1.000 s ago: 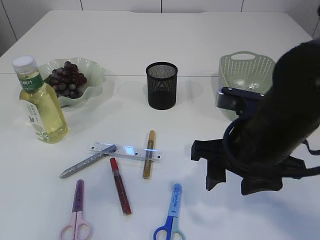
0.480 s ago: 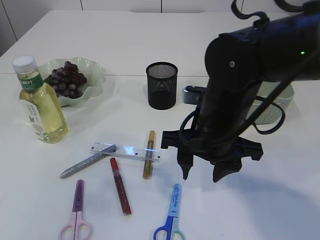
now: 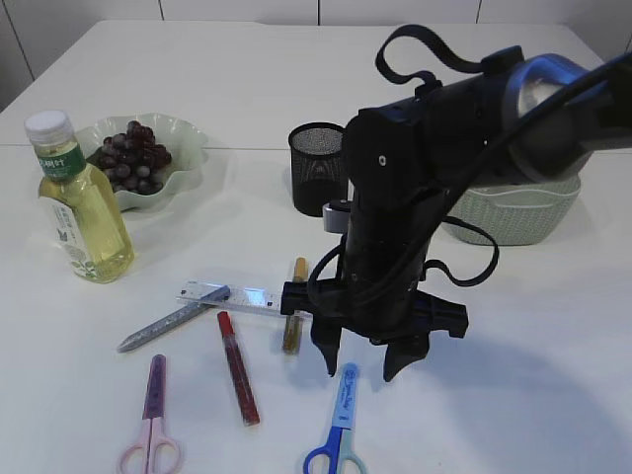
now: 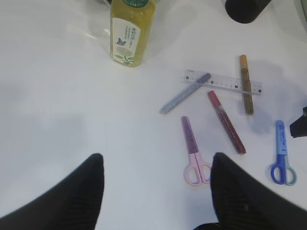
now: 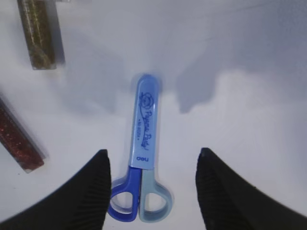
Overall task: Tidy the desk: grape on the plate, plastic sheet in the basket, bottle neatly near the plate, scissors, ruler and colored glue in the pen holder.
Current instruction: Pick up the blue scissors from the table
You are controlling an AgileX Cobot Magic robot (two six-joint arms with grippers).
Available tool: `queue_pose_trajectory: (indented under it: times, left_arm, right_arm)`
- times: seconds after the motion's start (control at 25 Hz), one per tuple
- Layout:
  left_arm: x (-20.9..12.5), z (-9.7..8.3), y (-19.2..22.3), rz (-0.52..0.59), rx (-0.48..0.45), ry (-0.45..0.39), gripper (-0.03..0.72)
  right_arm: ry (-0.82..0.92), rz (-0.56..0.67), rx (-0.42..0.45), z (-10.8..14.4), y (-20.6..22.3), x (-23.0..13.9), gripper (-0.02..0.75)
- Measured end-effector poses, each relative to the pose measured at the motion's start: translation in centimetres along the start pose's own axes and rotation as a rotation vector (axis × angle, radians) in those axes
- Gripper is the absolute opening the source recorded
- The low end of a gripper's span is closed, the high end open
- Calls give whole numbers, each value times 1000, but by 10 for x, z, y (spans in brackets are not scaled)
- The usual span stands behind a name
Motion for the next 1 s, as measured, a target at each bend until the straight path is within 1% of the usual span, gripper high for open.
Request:
queue_pose_trajectory:
  times: [0.2, 0.36, 0.56, 1.0]
  left_arm:
    - [0, 0, 0, 1, 2, 1, 506]
    - [0, 0, 0, 1, 2, 1, 506]
    - [-2, -3, 0, 11, -9, 17, 506]
    - [-6, -1, 0, 38, 3, 22, 506]
  right_arm:
    - [27, -11, -11, -1, 0, 1, 430]
    - [38, -33, -16, 4, 3, 0, 426]
    - [44, -16, -38, 4, 15, -1, 426]
    - [64, -12, -53, 3, 25, 0, 426]
Point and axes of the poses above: a point on each arm's last joint axis where the gripper is mounted, y pointing out along that axis toward the gripper, z along the wrist's bending axis when the last joint is at zero, x = y × z, the point moved 6 cm from there along y, pointing out along that axis toward the gripper, and after that the axes turned 1 degree about -y, right-handed, at the moved point
